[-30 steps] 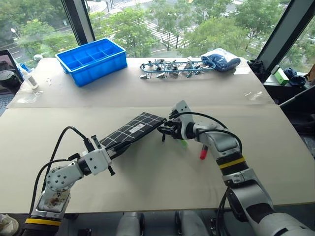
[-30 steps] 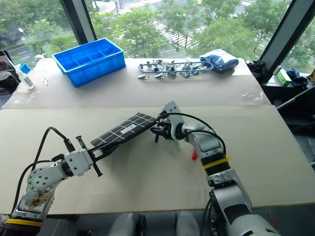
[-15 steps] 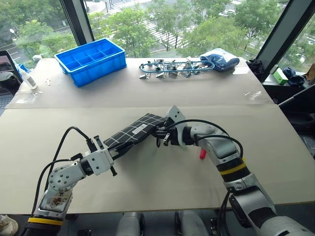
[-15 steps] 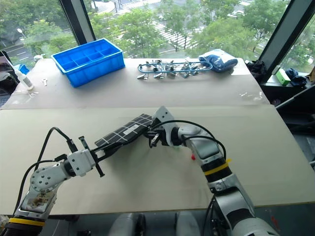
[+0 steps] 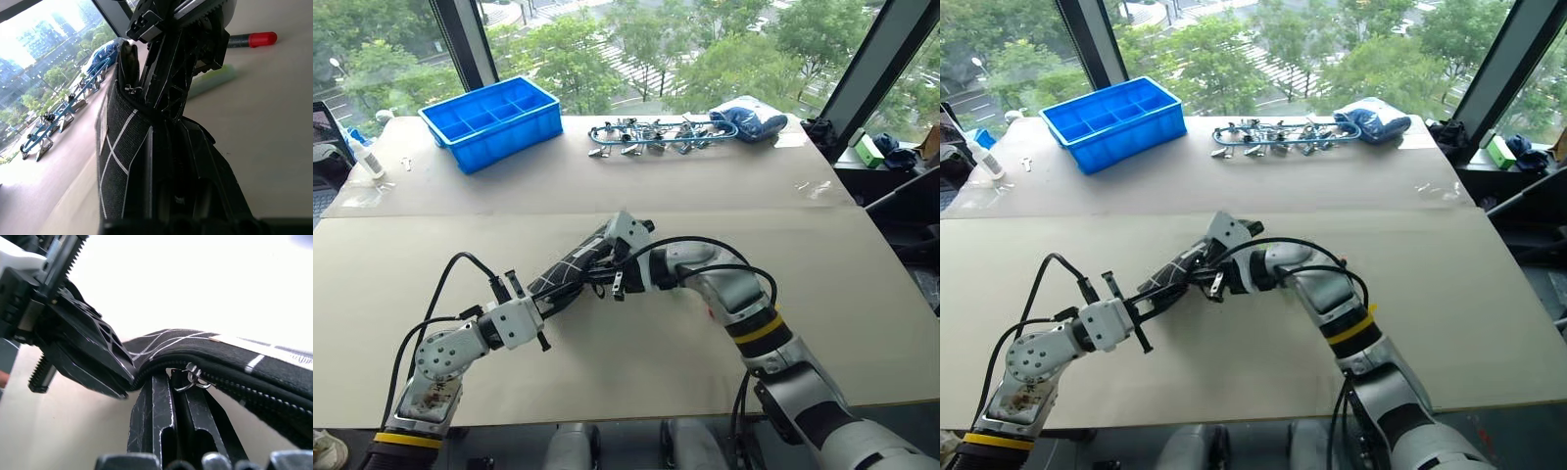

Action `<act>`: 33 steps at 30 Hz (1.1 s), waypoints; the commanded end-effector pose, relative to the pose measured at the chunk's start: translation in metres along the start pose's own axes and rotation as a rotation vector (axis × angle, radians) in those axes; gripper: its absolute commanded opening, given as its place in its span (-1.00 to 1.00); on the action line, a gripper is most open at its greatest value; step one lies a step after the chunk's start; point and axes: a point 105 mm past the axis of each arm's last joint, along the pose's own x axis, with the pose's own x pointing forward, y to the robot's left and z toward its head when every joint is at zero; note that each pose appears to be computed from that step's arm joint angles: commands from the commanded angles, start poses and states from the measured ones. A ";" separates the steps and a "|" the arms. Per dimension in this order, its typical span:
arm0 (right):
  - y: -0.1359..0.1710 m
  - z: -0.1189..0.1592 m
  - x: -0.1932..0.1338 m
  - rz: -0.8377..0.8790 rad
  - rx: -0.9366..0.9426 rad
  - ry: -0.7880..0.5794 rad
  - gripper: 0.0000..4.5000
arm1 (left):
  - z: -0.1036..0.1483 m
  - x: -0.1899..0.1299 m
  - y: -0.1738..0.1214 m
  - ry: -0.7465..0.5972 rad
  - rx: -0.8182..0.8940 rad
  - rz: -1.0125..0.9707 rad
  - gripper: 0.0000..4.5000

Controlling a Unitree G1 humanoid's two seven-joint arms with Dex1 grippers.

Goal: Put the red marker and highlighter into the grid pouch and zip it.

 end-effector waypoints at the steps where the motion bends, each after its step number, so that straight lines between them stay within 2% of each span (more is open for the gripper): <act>1: 0.014 0.001 0.008 0.085 -0.046 0.001 -0.99 | 0.008 0.004 0.004 -0.034 0.022 0.010 -1.00; 7: -0.006 -0.022 0.006 -0.027 -0.027 0.078 -0.99 | 0.008 0.004 0.000 -0.037 0.016 0.009 -1.00; 13: -0.028 -0.018 -0.007 -0.164 -0.051 0.057 -0.99 | 0.006 0.005 -0.003 -0.040 0.011 0.003 -1.00; 15: -0.032 -0.013 -0.018 -0.181 -0.024 0.019 -0.68 | 0.005 0.004 -0.004 -0.040 0.008 0.001 -1.00; 16: -0.032 -0.011 -0.023 -0.183 -0.010 0.008 -0.59 | 0.005 0.004 -0.005 -0.039 0.008 0.000 -1.00; 21: -0.025 -0.010 -0.044 -0.185 0.002 0.010 0.21 | 0.003 0.003 -0.006 -0.039 0.006 -0.001 -1.00; 22: -0.026 -0.011 -0.050 -0.206 0.048 0.006 0.40 | 0.003 0.003 -0.006 -0.039 0.006 -0.001 -1.00; 23: -0.022 -0.010 -0.059 -0.189 0.098 -0.010 0.50 | 0.002 0.003 -0.006 -0.040 0.006 0.000 -1.00; 29: 0.000 0.002 -0.111 -0.170 0.107 -0.060 0.50 | 0.000 0.004 -0.007 -0.043 0.004 -0.005 -1.00; 31: -0.002 0.006 -0.127 -0.222 0.112 -0.085 0.50 | -0.001 0.003 -0.007 -0.043 0.005 -0.003 -1.00; 33: -0.016 0.002 -0.147 -0.381 0.114 -0.054 0.50 | -0.001 0.003 -0.007 -0.043 0.007 0.000 -1.00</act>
